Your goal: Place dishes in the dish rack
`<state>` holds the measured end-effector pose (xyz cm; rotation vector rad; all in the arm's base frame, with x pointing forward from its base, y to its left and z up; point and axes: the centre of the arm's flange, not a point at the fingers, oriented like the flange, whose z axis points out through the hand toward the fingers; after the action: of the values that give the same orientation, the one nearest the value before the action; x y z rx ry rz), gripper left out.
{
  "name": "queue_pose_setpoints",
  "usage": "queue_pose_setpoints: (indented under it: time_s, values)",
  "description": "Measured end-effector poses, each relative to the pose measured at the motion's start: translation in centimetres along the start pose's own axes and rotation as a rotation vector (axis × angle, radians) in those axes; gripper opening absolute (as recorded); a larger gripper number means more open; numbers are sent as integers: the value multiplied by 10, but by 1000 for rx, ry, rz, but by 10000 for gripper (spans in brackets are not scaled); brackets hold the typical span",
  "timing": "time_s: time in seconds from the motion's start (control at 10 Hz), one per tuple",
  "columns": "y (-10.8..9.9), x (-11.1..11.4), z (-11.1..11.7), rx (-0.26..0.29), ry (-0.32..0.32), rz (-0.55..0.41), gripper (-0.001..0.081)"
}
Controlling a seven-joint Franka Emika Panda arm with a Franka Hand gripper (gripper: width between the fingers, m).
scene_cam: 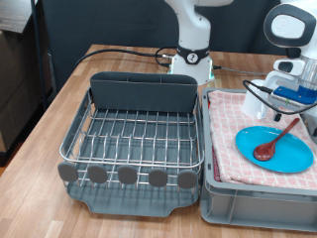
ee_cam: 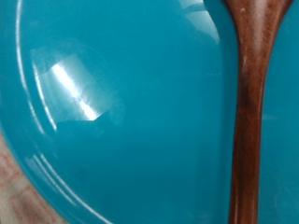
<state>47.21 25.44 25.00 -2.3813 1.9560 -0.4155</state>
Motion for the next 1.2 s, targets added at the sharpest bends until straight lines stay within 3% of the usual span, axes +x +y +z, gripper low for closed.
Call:
queue_pose_setpoints:
  time_s: [1.0, 1.1, 1.2]
  values:
    - [14, 7, 27, 44, -9, 64, 803]
    - [16, 7, 28, 46, -12, 67, 728]
    - [18, 8, 29, 44, -15, 67, 539]
